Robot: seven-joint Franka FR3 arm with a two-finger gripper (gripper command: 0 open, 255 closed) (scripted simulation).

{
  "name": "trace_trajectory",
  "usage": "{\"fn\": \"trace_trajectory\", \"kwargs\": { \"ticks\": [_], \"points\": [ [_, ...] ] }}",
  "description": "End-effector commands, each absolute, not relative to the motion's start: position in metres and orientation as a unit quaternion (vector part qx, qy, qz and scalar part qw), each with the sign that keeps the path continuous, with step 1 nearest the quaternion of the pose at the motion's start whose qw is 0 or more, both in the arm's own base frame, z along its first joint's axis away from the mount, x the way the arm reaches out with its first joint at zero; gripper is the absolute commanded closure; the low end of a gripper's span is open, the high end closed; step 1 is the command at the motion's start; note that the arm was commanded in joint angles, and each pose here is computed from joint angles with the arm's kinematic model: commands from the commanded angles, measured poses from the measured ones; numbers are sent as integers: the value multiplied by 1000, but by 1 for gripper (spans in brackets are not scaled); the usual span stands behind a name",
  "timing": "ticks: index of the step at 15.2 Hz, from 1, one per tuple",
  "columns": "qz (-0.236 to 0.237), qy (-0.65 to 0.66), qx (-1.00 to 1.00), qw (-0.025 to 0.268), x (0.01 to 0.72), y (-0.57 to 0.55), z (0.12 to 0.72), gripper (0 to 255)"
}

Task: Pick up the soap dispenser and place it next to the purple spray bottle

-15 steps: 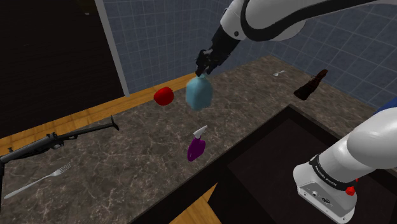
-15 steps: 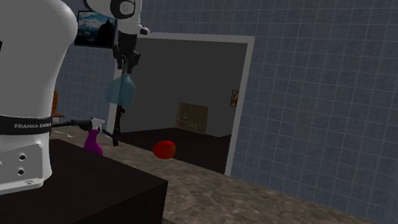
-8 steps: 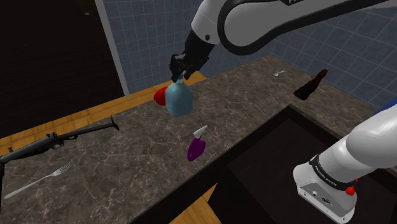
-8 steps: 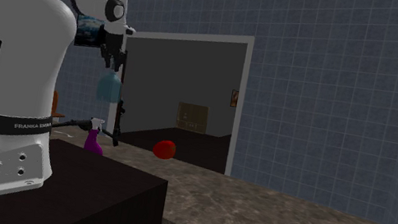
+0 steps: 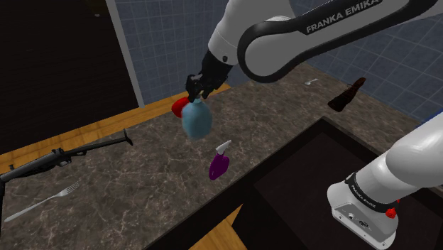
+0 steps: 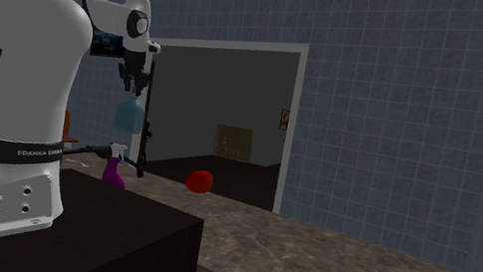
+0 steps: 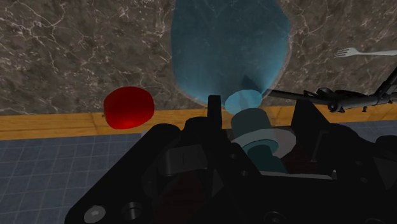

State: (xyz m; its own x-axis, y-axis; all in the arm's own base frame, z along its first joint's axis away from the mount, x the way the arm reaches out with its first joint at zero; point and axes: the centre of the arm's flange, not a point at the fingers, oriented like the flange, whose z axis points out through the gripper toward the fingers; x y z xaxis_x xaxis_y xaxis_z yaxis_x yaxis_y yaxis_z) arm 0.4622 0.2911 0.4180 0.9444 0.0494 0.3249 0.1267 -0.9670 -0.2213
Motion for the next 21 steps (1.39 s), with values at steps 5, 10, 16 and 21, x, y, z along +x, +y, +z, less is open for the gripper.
{"fn": "trace_trajectory", "kwargs": {
  "ticks": [5, 10, 16, 21],
  "points": [
    [-161, -45, -979, 121, 462, 291, 386, 255],
    [-161, -45, -979, 121, 462, 291, 360, 255],
    [-161, -45, -979, 121, 462, 291, 328, 255],
    [-161, -45, -979, 121, 462, 291, 302, 255]
  ]
}}
